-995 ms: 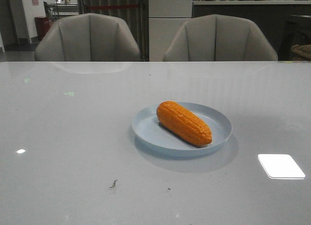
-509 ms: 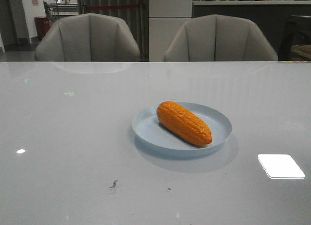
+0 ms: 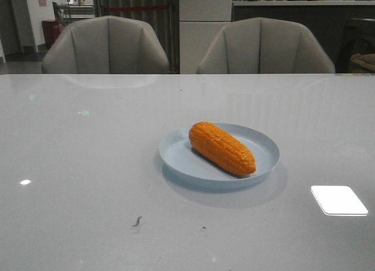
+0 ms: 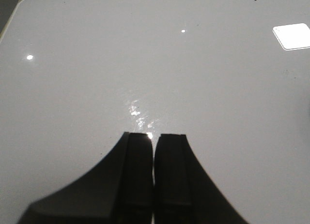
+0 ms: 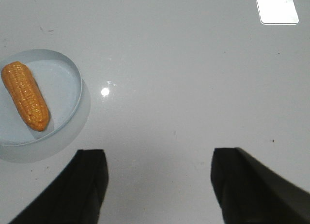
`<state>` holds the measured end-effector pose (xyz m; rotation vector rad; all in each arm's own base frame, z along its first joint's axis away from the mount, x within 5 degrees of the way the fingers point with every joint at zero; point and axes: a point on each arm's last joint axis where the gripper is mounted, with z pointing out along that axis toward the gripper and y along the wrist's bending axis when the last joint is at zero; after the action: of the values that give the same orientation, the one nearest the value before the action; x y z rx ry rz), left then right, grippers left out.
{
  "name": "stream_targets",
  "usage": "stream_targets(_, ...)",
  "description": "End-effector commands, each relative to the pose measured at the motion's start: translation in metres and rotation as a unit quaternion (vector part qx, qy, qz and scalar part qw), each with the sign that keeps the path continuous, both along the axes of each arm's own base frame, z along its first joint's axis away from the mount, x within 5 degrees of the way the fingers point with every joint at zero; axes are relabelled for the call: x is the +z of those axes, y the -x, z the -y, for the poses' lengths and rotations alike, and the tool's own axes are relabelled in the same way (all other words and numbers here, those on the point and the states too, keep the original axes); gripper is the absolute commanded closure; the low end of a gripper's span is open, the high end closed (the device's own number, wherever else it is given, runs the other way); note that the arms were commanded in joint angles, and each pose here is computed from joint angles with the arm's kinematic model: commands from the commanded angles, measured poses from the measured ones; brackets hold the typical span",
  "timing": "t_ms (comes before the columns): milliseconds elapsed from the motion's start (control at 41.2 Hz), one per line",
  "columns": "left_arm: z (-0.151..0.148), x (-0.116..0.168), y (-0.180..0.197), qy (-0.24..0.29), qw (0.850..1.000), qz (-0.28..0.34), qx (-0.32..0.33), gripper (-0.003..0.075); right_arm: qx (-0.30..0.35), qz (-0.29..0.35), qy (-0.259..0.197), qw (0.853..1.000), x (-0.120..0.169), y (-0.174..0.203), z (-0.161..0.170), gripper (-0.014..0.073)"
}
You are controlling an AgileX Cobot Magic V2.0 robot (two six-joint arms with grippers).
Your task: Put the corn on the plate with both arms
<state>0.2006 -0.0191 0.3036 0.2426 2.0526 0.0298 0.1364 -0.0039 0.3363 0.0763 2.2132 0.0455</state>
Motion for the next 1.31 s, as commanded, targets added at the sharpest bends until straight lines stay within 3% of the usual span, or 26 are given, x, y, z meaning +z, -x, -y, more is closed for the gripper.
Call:
stream_targets(0,0.001,0.019,-0.002,0.013,0.998,0.061,0.001,0.0626,-0.003,0.049,0.003,0.999,0.014,-0.002,0.001,0.0035)
stream_targets(679,0.001,0.021,0.001,0.013,0.998,0.066,0.001,0.0626,-0.003,0.048,0.003,0.999,0.014,-0.002,0.001,0.0035)
stream_targets(970,-0.004,0.035,0.048,0.017,0.991,0.135,0.001,0.0626,-0.003,0.048,0.003,0.999,0.014,-0.002,0.001,0.0035)
stream_targets(1286,-0.012,-0.002,0.123,0.026,0.975,0.223,0.000,0.0626,-0.003,0.048,0.003,0.999,0.014,-0.002,0.001,0.0035)
